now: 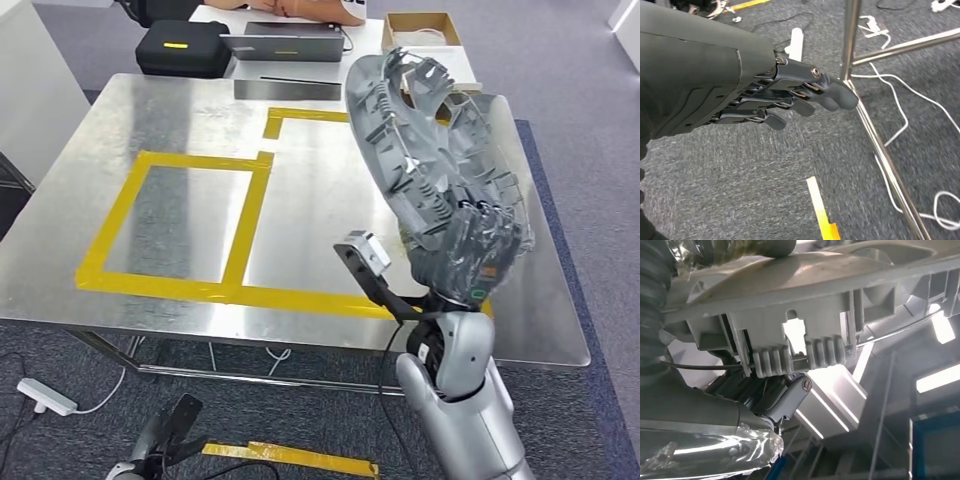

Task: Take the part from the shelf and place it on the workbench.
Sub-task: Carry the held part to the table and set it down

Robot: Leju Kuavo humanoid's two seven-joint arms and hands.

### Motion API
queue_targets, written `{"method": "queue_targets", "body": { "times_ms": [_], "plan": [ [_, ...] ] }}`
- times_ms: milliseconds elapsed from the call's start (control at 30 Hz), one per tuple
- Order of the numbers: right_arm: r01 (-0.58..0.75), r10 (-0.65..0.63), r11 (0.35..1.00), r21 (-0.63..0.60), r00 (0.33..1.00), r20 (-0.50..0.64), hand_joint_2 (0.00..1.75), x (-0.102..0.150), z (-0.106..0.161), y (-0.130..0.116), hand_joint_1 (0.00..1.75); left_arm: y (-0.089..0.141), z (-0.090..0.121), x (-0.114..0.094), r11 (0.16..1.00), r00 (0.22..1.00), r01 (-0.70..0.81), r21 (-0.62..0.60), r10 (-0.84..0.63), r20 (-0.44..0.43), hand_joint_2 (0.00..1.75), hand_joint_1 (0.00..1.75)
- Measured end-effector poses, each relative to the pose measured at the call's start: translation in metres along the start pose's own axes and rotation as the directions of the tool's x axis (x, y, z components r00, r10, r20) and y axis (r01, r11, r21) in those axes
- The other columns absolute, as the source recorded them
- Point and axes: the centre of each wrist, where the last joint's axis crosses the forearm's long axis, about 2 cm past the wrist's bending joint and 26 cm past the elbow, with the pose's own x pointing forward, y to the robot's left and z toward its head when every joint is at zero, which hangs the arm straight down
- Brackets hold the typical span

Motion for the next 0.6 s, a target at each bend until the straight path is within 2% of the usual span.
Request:
{"method": "queue_targets", "body": {
  "times_ms": [467, 600],
  "plan": [
    [-0.115, 0.087, 0.979, 0.167, 0.982, 0.169, 1.75, 0.031, -0.025, 0.029, 1.75, -0.003, -0.003, 0.007, 0.998, 1.0, 0.025, -0.053, -0.025, 0.007, 1.75, 0.0],
    [-0.149, 0.104, 0.961, 0.234, 0.975, 0.195, 1.75, 0.036, -0.022, 0.041, 1.75, -0.003, -0.004, 0.008, 0.998, 1.0, 0.027, -0.062, -0.027, 0.007, 1.75, 0.0]
  ]
}}
